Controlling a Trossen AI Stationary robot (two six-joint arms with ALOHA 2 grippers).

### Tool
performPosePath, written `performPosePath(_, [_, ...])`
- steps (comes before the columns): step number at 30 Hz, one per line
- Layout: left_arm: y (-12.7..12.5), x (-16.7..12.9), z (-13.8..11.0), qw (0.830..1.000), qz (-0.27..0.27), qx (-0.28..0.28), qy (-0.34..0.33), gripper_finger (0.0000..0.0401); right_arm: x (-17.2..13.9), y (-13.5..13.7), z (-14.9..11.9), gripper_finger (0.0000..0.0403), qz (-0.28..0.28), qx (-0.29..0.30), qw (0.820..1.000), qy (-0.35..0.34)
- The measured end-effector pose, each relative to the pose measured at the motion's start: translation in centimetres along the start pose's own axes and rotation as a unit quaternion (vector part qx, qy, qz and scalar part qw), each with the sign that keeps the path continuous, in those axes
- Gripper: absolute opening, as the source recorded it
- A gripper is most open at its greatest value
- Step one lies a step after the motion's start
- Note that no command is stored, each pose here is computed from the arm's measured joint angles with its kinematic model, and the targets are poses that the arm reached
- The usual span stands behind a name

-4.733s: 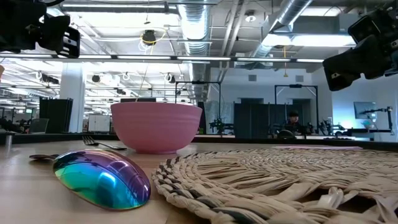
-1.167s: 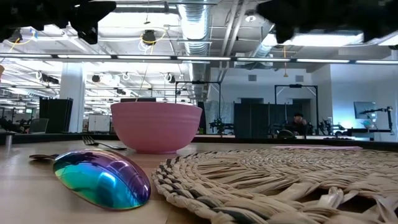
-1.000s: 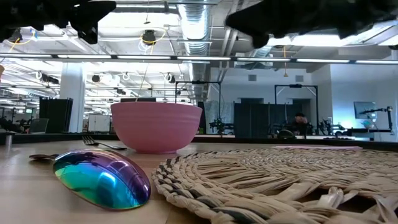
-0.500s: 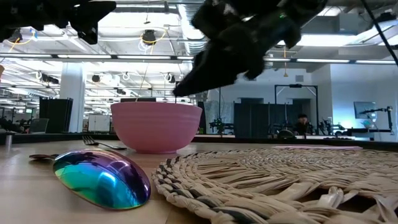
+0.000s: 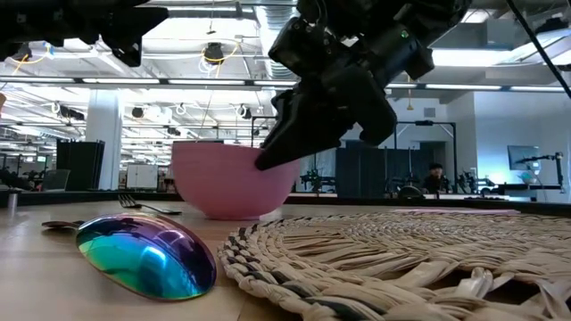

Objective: Pick & Place Utensil
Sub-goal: Put the pink bowl on the brown mat

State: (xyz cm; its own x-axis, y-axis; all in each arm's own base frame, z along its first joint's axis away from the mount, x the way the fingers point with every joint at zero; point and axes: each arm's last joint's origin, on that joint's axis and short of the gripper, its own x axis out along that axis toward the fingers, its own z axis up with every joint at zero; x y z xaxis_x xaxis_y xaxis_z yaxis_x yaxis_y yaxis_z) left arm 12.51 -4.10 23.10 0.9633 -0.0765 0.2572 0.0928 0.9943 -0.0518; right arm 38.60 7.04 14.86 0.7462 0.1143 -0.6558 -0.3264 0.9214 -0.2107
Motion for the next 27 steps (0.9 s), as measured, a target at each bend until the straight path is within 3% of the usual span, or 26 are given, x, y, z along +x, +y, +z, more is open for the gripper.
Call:
performPosePath(4, [0.0,0.0,0.0,1.0,0.001,0.0,0.0,0.015,0.0,-0.3,-0.1,0.0009,-0.003,0.002,1.0,0.002])
performPosePath(15, [0.0,0.0,0.0,1.0,0.001,0.0,-0.001,0.015,-0.3,-0.3,1.2,0.0011,0.002,0.0,1.0,0.01])
performPosePath(22, [0.0,0.0,0.0,1.0,0.001,0.0,-0.001,0.015,-1.3,0.3,3.3,0.0005,0.028,-0.004,0.997,0.076])
performPosePath(27, [0.0,0.0,0.0,1.0,0.001,-0.002,-0.001,0.015,-2.6,1.1,5.7,0.0011,0.016,0.003,0.993,0.113])
